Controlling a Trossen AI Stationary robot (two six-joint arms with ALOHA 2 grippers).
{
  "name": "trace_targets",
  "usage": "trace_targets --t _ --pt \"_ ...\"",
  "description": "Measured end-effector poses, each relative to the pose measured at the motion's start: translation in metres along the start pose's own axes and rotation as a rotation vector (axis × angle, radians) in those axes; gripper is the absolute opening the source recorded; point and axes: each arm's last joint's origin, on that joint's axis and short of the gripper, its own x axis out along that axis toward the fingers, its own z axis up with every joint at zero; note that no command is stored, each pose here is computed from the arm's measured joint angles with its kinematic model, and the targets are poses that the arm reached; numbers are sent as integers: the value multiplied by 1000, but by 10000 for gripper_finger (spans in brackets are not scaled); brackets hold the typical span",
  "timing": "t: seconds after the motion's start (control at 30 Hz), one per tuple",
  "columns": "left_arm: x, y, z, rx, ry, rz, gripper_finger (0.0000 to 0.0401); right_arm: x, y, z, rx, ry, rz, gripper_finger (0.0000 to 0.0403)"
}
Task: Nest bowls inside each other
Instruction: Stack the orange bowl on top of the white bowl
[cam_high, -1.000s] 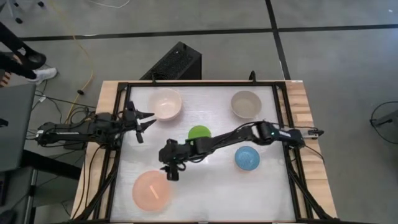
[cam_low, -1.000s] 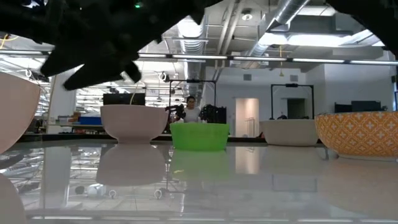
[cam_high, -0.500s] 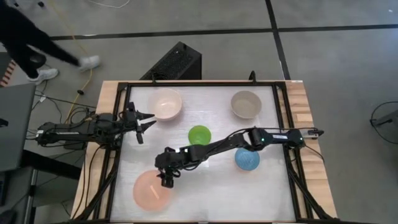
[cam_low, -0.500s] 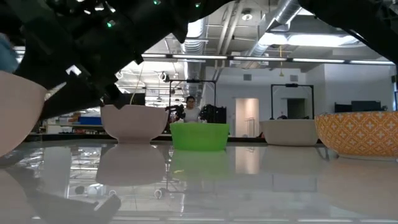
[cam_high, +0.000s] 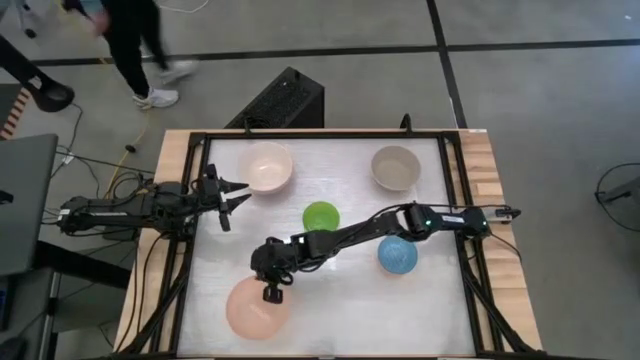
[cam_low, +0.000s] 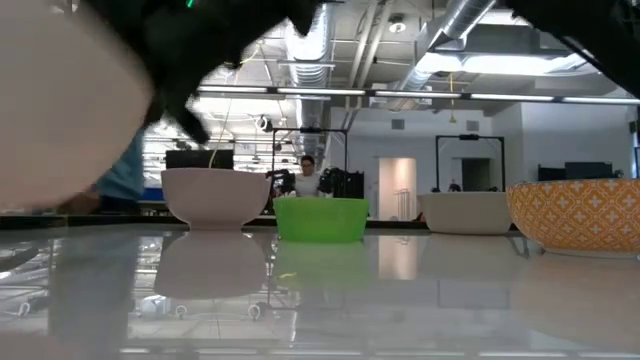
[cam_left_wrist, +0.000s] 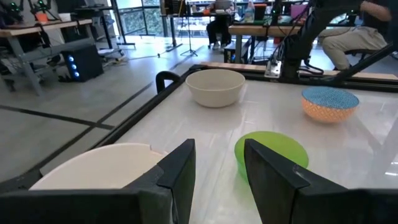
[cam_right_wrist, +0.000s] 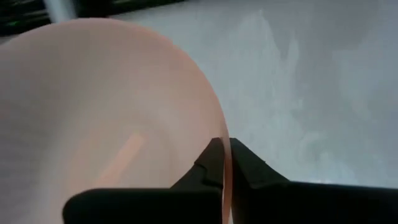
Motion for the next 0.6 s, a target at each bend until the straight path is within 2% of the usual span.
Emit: trace_targets --t 0.13,0.27,0.4,0.6 --pt "0 0 0 3 0 0 128 -56 8 29 -104 -3 -23 8" --pt "0 0 0 6 0 0 128 -105 -11 47 -132 41 -134 8" --pt "0 0 0 7 0 1 128 -134 -54 53 -86 113 -285 8" --pt "0 0 0 6 -2 2 128 -157 -141 60 40 121 -440 8"
